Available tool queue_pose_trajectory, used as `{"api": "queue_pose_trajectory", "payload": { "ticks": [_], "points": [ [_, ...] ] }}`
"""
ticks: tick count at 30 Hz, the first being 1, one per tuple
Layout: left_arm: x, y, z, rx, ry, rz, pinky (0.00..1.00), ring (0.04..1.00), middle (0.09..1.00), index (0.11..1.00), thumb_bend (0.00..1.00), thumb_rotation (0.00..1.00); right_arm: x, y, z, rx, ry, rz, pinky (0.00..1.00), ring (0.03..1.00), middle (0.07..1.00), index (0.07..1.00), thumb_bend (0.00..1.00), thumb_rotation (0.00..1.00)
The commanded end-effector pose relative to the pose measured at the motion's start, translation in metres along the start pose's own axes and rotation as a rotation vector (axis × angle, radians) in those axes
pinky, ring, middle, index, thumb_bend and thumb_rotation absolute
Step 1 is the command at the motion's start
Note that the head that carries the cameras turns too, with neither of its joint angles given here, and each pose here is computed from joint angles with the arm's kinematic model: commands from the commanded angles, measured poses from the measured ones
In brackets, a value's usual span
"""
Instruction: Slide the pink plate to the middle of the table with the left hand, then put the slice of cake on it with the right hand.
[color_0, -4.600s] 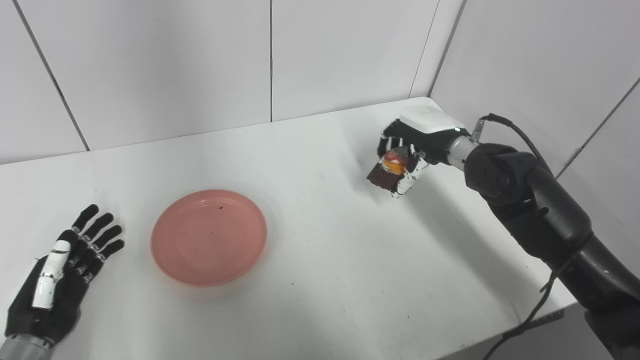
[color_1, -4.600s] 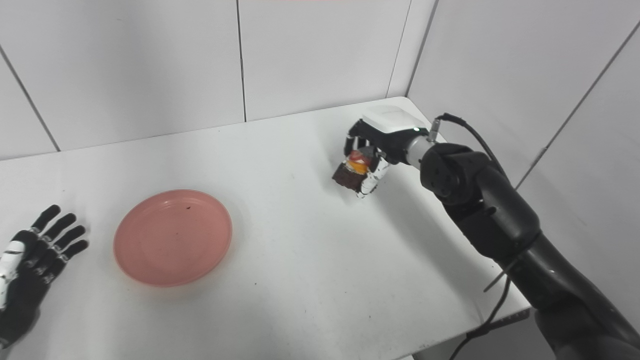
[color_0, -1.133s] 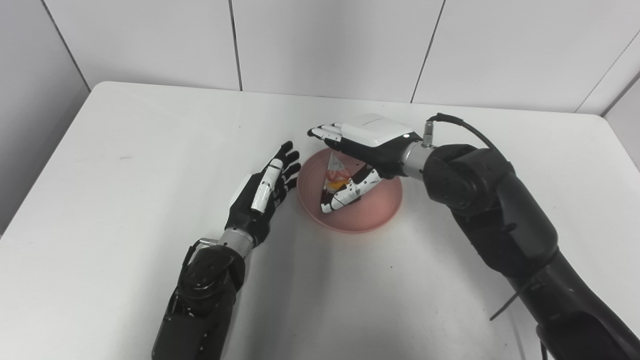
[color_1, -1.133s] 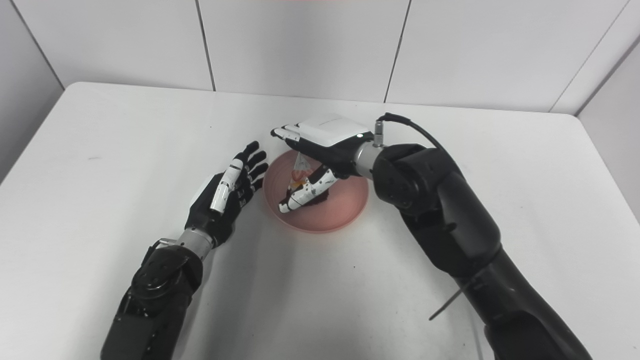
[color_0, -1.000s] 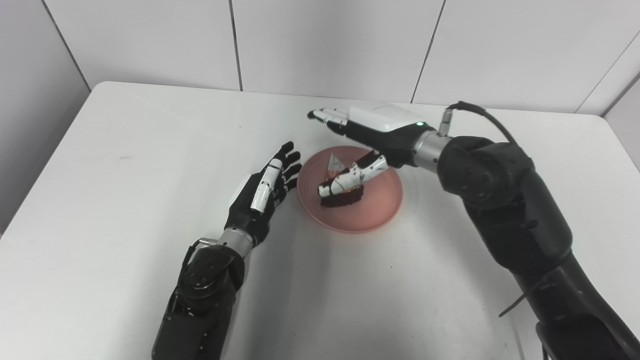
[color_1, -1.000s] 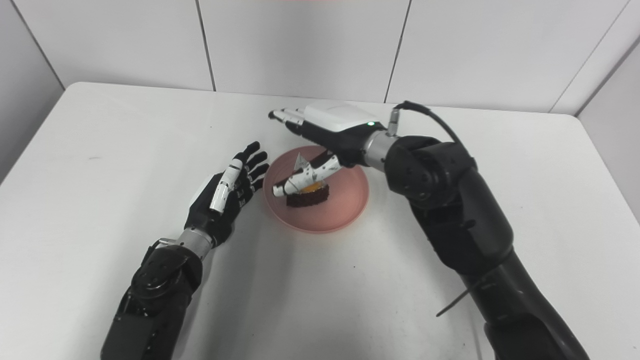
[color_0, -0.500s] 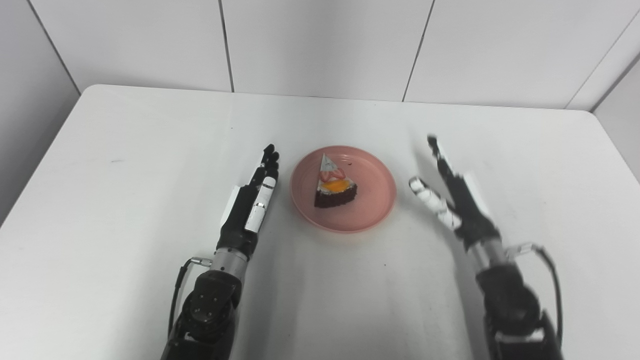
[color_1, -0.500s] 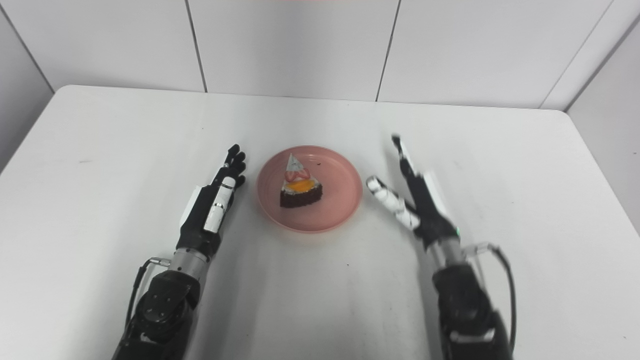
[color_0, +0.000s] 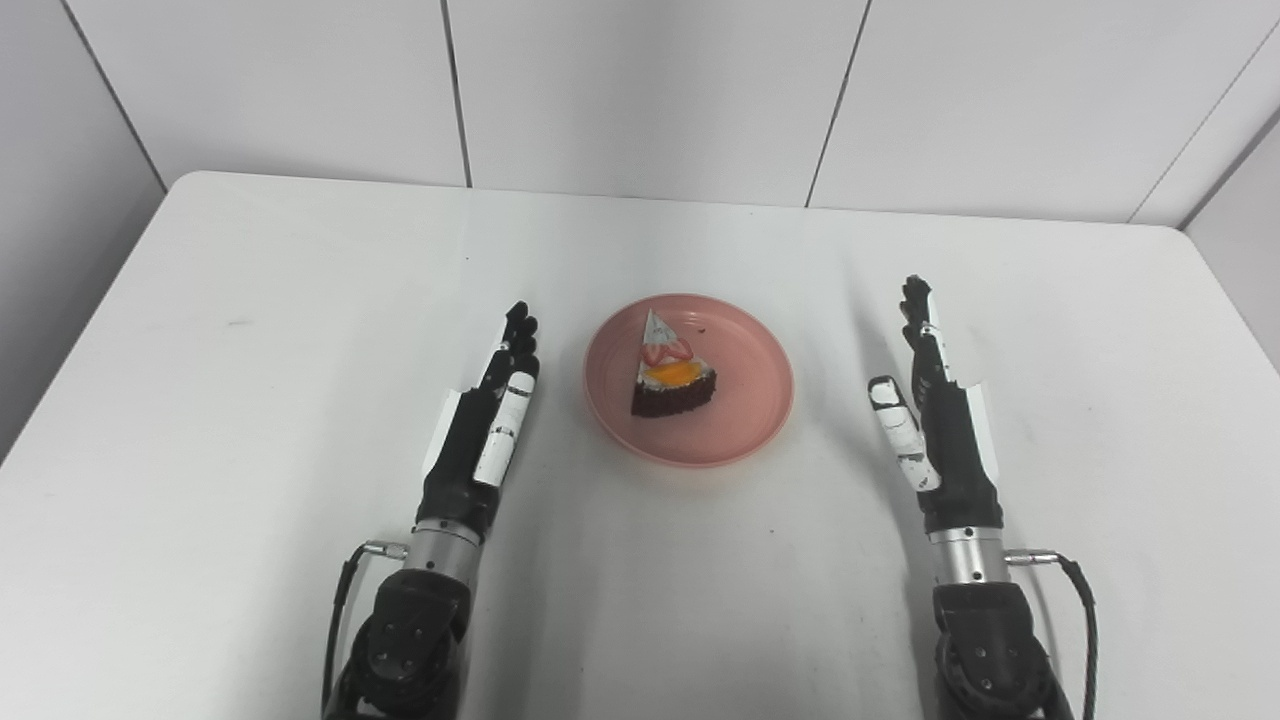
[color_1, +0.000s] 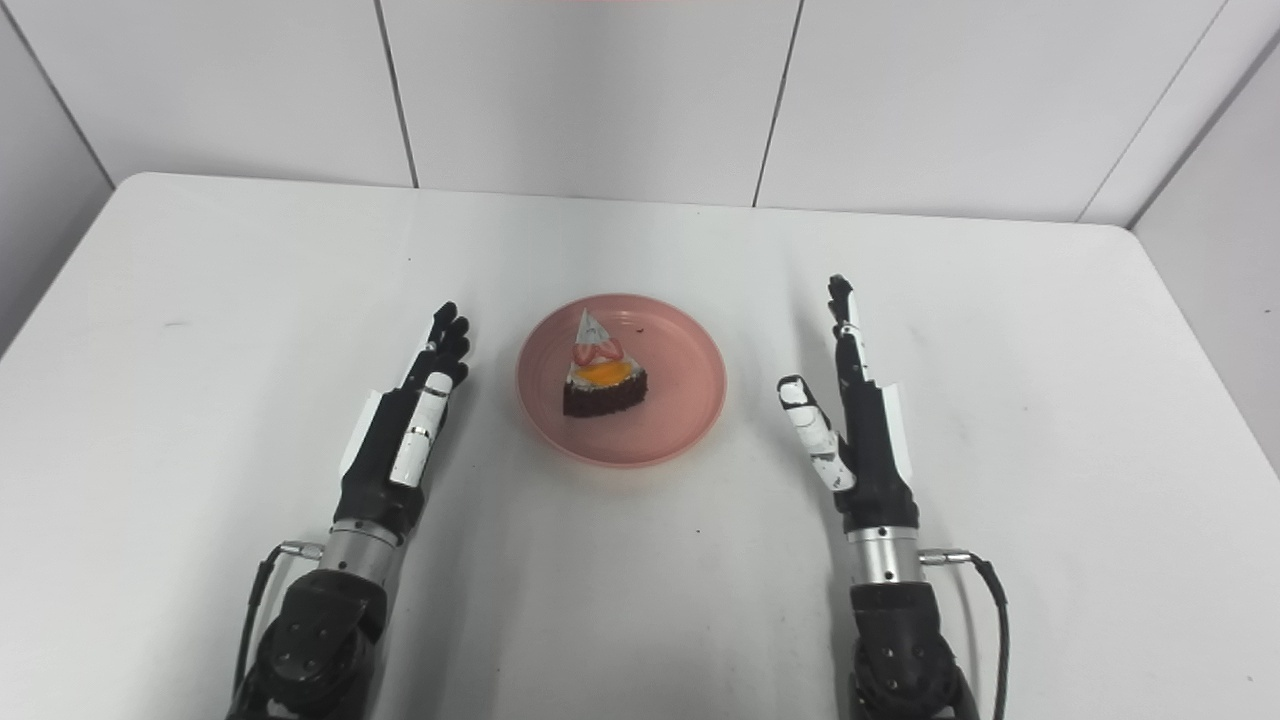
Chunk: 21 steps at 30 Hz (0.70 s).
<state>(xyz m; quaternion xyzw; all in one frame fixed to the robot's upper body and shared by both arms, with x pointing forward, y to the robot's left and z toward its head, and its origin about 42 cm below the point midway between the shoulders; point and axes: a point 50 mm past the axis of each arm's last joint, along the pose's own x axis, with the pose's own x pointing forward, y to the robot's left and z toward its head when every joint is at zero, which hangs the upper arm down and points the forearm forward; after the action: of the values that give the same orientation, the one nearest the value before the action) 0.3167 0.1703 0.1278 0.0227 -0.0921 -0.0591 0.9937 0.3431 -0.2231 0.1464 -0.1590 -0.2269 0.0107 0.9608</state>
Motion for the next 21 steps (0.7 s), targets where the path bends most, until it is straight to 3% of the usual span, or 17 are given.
{"api": "queue_pose_trajectory", "payload": {
  "ticks": [1,6,15,21],
  "points": [
    [-0.0184,0.0051,-0.0153,0.006,0.044,0.009,1.0,1.0,1.0,1.0,0.4,1.0,-0.0037,0.0042,-0.0009,0.009,-0.006,-0.005,1.0,1.0,1.0,1.0,0.43,1.0],
    [-0.0179,0.0068,-0.0163,-0.007,0.054,-0.003,1.0,1.0,1.0,1.0,0.41,1.0,-0.0068,0.0069,-0.0031,0.026,0.03,0.016,1.0,1.0,1.0,1.0,0.4,1.0],
    [-0.0195,0.0106,-0.0191,-0.021,0.078,-0.031,0.99,1.0,1.0,1.0,0.41,1.0,-0.0111,0.0108,-0.0033,0.072,0.177,0.043,0.99,1.0,1.0,1.0,0.39,1.0],
    [-0.0178,0.0117,-0.0187,-0.019,0.081,-0.044,0.99,1.0,1.0,1.0,0.41,1.0,-0.0103,0.0118,-0.0026,0.079,0.211,0.061,0.99,1.0,1.0,1.0,0.38,1.0]
  ]
}}
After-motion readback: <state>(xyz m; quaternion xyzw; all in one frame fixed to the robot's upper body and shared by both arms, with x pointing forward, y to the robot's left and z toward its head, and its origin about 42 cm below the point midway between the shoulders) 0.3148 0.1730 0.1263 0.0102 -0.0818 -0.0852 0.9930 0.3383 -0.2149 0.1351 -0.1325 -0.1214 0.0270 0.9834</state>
